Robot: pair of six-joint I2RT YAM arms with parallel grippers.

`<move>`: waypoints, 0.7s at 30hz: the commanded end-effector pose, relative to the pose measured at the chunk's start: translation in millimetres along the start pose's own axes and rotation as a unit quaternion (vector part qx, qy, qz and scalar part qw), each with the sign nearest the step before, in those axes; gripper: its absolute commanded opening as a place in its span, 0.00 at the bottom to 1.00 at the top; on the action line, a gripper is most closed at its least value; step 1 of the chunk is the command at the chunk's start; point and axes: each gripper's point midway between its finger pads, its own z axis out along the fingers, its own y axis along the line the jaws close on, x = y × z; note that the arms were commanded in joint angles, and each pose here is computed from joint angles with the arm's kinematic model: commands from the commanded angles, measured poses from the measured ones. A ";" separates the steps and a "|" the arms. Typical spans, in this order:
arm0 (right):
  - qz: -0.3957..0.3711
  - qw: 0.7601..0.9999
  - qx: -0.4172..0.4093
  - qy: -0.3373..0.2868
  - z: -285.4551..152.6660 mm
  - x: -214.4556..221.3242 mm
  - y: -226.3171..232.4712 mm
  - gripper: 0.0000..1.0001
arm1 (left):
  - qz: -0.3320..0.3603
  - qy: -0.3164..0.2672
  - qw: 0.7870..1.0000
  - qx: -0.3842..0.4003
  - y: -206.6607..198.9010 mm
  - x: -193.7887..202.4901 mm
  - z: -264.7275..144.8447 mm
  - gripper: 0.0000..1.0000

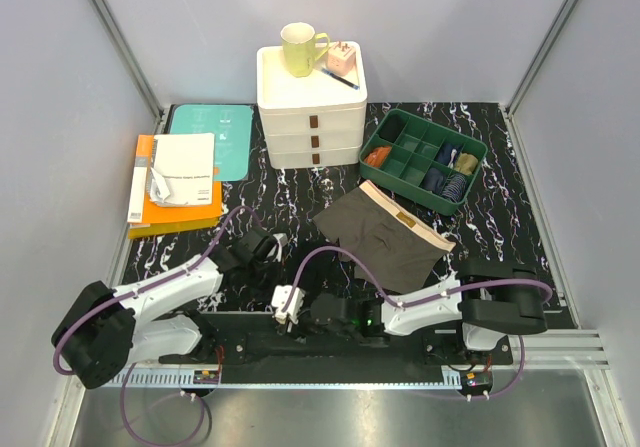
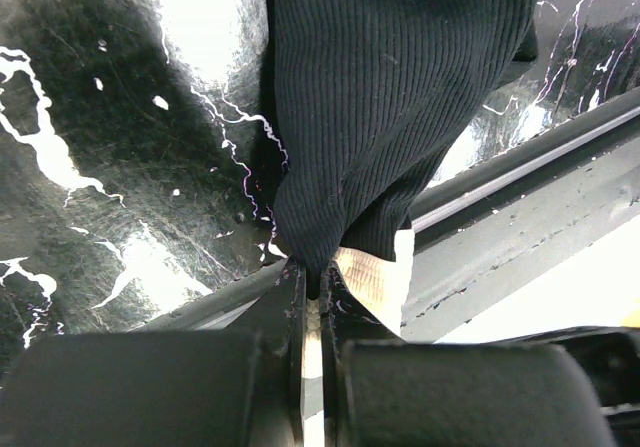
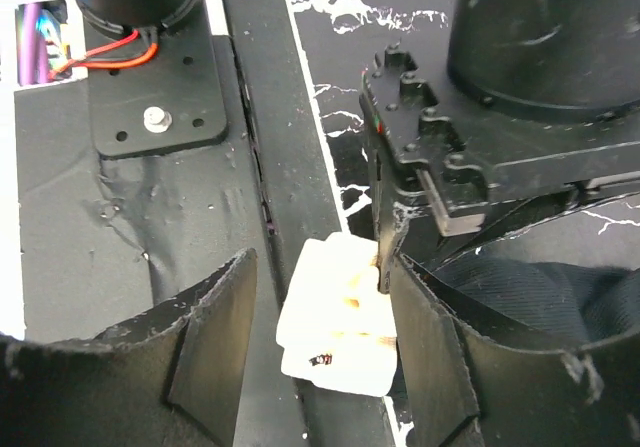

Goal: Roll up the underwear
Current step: Roll the underwear to the center of the board.

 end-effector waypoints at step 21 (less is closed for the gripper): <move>-0.052 0.988 0.126 0.069 32.0 25.6 -1.5 0.59 | -0.034 -0.005 0.999 0.042 -11.9 -11.9 -7.8 0.00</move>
